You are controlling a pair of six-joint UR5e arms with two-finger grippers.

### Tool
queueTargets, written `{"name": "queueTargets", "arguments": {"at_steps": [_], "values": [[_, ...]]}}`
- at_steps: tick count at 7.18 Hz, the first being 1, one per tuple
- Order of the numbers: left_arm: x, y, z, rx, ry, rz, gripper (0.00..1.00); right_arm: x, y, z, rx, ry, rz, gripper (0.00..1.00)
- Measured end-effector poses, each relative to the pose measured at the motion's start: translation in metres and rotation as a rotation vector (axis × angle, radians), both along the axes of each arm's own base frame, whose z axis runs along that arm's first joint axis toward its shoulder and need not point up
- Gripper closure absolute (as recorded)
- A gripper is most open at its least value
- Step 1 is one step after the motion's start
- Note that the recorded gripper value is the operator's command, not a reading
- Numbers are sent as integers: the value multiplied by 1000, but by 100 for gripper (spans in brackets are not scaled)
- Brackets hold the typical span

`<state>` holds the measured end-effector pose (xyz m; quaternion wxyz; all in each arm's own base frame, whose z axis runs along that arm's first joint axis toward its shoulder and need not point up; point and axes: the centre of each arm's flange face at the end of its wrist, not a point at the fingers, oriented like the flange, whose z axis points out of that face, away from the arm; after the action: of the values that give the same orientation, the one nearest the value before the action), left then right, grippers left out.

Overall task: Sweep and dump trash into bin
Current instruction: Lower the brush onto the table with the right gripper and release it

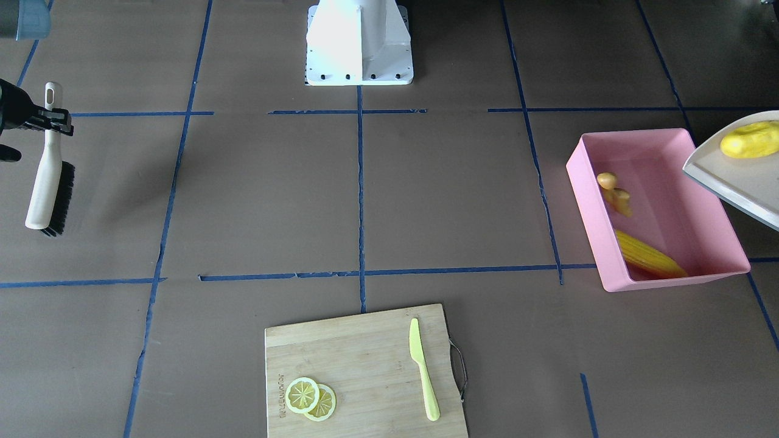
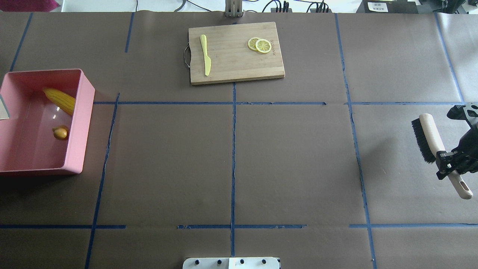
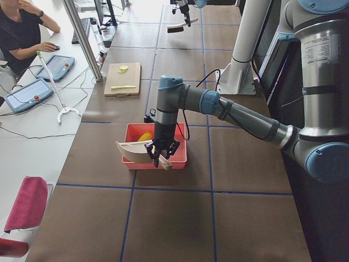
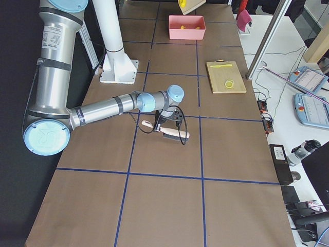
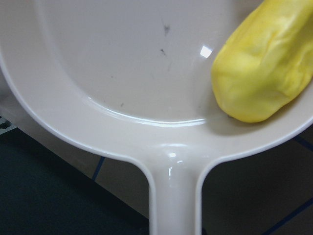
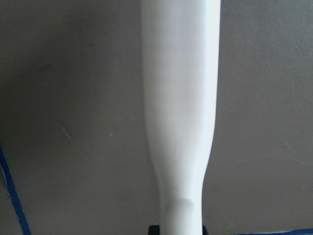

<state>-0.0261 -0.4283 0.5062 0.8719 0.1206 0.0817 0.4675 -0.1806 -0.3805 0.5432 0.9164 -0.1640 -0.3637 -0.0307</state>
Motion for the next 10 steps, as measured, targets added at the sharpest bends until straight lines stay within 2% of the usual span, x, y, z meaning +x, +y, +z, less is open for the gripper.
{"name": "queueTargets", "arguments": {"at_steps": [2,4,5,6,7,8,10], "values": [[2,-2,-3,5,0,4,96,-8,9,23,19,-20,24,98],[5,-3,-3,6,0,9,96,-27,17,26,4,-44,91,97],[7,-3,-3,6,0,11,96,-31,19,26,-1,-48,101,94],[8,-3,-3,5,1,14,96,-32,21,28,-2,-45,104,77],[9,-3,-2,5,1,17,96,-32,22,30,-3,-39,106,34],[11,-3,-2,5,0,20,96,-31,23,32,-2,-36,106,1],[12,-5,-3,16,-34,27,96,-31,23,32,-1,-34,106,0]]}}
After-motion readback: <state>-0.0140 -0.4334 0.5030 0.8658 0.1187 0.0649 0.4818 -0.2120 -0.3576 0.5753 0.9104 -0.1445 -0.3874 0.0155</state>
